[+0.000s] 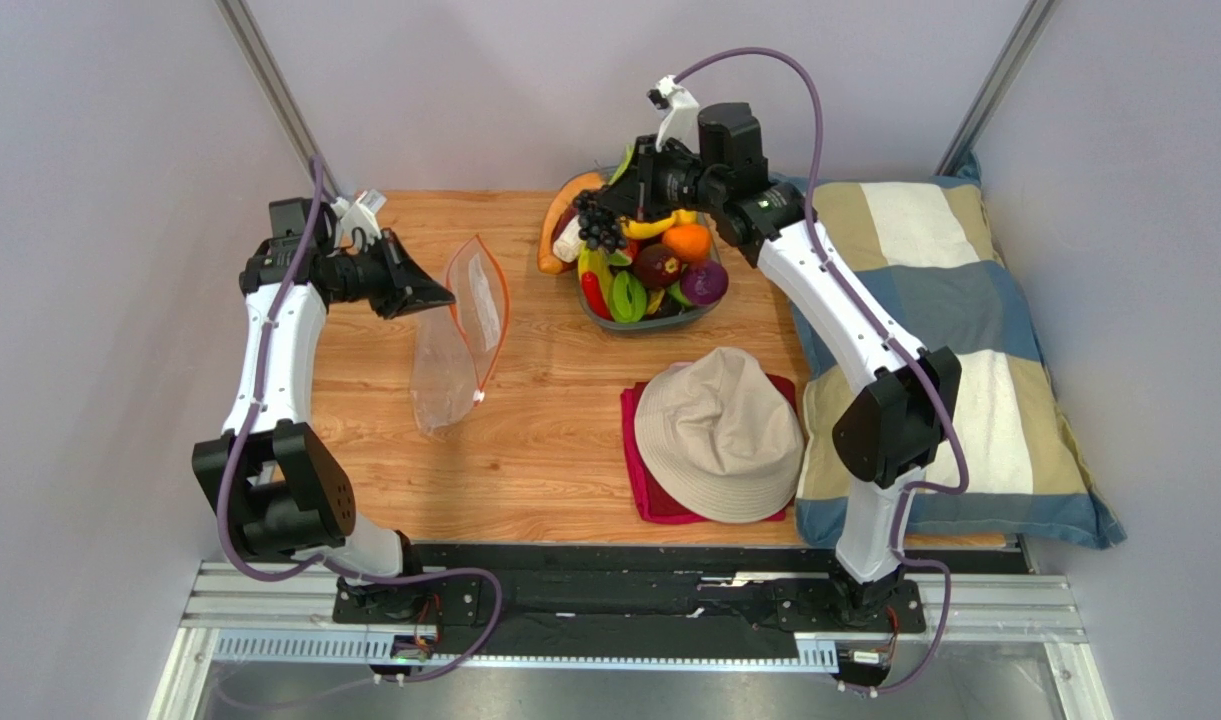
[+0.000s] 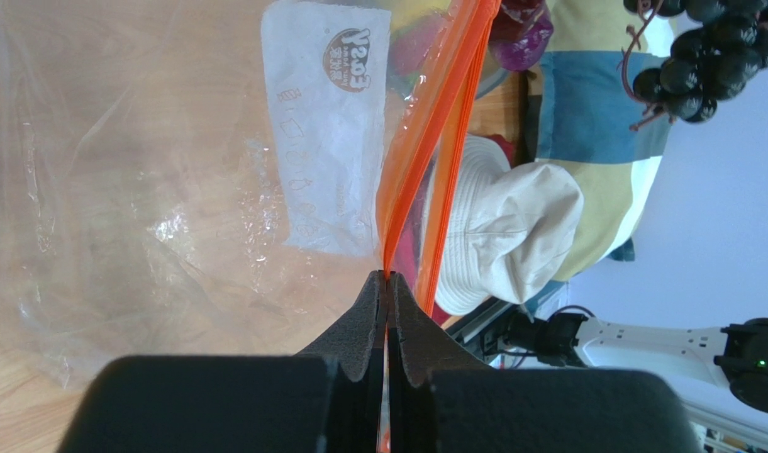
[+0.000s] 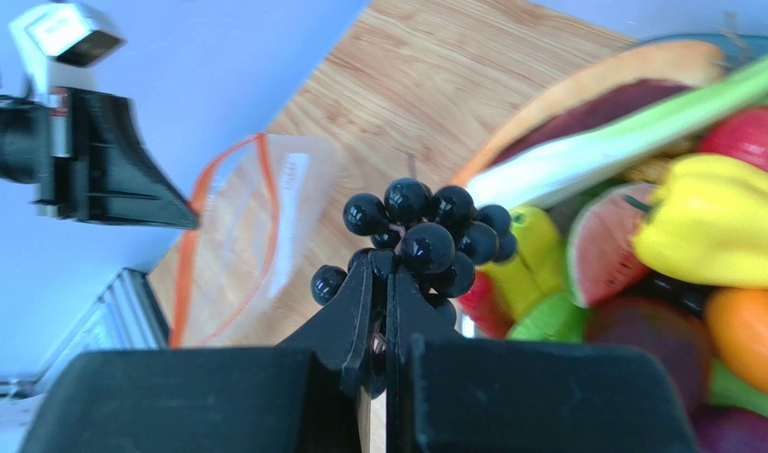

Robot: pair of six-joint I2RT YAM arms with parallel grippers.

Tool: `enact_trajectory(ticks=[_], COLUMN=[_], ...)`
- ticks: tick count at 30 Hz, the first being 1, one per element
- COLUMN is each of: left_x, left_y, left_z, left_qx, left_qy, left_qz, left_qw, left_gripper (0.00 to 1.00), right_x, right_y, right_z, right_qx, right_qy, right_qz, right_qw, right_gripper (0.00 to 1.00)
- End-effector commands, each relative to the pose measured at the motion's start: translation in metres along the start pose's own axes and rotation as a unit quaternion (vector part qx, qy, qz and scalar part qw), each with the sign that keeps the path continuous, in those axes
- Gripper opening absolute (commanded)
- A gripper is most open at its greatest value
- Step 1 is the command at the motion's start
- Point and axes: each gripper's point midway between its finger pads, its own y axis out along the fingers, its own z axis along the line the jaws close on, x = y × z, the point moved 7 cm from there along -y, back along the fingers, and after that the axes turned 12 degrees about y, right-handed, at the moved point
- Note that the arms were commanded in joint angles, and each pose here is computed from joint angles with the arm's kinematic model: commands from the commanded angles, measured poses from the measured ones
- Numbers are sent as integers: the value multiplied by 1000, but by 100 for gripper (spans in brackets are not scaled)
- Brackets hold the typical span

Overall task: Place the food in the zip-top bag and seal the zipper
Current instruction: Pick up the fake fruit from the bin, then place the fake fruit in the zipper food storage bag.

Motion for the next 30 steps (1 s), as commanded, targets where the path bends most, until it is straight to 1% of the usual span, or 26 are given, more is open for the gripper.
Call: enact_trajectory(ticks=[1,9,11,14,15,16,20,25,30], left_x=[6,7,9,11,9,10,10,6,5], left_y=[0,5,5,4,5,2,1,-2,-3], left_z=[-11,-15,-17,-22,-23,-27,-31,-36,-39], left_qx=[-46,-89,-102,-124,-130,-143,-168,-189,-202], left_qy=[-6,-43,-49,-55,-70,-68,-70,-73,-74], left_qz=[-12,-19,-21,-29,-26,-29,-36,-30,-29], left_qw=[999,995,993,990,989,987,983,979,976], left_gripper=[0,0,0,0,0,0,0,0,0], right_x=[13,-22,-31,-58,-62,-78,-108,-118,-136], right_y=[-17,5,13,28,33,43,65,76,80], right_z=[69,130,137,144,144,133,120,100,83], right_qx=[104,187,198,204,202,190,168,129,108], right_qy=[-11,-22,-21,-28,-37,-34,-37,-73,-98], right_qz=[-35,-34,-29,-19,-32,-18,5,0,29], right_qw=[994,982,979,978,978,981,985,989,989], right_gripper=[0,0,0,0,0,0,0,0,0])
